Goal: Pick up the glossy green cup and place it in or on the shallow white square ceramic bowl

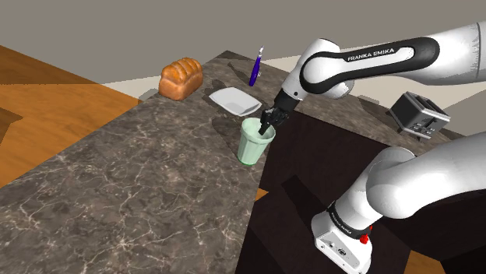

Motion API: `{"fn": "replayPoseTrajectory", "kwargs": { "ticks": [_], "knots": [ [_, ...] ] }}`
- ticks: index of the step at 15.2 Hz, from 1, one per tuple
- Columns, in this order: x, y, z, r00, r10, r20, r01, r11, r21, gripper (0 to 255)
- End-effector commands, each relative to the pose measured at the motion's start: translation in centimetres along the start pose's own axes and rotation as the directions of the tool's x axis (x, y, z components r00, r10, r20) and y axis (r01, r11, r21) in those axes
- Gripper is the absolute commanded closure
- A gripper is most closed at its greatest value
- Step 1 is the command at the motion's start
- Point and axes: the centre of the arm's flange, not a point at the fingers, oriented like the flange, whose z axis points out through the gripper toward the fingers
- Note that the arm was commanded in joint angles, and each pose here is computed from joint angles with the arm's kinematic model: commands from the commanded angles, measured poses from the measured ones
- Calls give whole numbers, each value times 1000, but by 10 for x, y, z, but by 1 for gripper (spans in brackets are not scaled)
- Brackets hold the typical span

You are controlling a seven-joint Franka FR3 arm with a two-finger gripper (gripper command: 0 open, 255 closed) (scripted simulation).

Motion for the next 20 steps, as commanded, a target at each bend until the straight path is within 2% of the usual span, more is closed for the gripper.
{"fn": "replayPoseTrajectory", "kwargs": {
  "ticks": [1, 4, 20],
  "knots": [
    [0, 0, 0, 1000, 0, 0, 0, 1000, 0, 255],
    [0, 0, 0, 1000, 0, 0, 0, 1000, 0, 255],
    [5, -23, -81, 1000, 0, 0, 0, 1000, 0, 255]
  ]
}}
